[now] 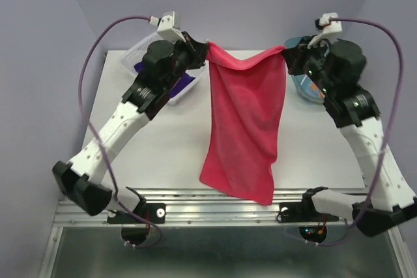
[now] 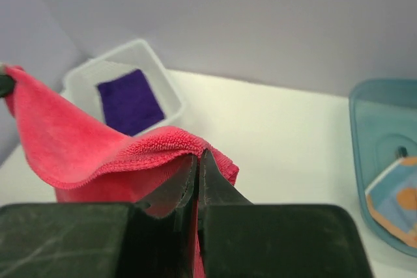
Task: Fold and stack the towels
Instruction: Flatten out the crumpled towel, then fold the towel
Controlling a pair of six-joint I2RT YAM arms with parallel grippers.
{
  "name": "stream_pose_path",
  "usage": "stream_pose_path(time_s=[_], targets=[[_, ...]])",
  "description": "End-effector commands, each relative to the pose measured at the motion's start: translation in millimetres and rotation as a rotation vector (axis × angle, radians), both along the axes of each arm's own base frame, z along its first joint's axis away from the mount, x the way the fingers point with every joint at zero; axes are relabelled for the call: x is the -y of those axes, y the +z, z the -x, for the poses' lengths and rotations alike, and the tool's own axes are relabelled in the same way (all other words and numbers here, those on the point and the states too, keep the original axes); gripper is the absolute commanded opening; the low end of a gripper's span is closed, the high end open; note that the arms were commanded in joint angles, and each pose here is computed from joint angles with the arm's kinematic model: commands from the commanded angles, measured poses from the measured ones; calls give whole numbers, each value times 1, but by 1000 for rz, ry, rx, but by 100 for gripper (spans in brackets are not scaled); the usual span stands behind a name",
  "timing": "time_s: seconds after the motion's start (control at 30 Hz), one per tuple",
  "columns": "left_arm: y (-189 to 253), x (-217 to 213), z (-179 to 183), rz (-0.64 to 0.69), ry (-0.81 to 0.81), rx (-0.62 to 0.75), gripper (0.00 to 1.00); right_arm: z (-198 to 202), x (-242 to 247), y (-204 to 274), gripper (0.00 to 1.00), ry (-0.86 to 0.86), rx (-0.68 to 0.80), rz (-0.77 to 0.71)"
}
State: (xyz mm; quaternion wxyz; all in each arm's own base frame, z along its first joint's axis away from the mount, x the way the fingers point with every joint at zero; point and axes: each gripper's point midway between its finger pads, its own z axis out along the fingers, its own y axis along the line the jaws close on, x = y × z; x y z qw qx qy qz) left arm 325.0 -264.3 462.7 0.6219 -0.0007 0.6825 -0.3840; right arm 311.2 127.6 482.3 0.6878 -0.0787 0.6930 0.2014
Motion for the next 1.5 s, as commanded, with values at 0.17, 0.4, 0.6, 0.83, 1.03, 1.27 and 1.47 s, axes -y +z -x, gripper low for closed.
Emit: stream_pose_path(time_s=[0.17, 0.4, 0.6, 0.83, 1.03, 1.27, 1.47], targets=[[-105, 20, -184, -72, 29, -113, 0, -163, 35, -95, 1, -386, -76, 150], [-128, 34, -255, -160, 95, -86, 0, -248, 54, -149, 1, -341, -147, 141], [-145, 38, -274, -178, 101, -82, 0, -277, 59, -187, 1, -286, -174, 186], [-164, 30, -264, -207, 108, -136, 0, -254, 45, -204, 1, -160, -223, 237], [-184, 19, -234, -227, 94, -227, 0, -207, 41, -215, 1, -96, -323, 248], [-198, 0, -196, -235, 104, -305, 0, -155, 33, -236, 1, -28, -410, 240], [-212, -15, -161, -240, 106, -362, 0, -116, 13, -268, 1, 16, -494, 257]])
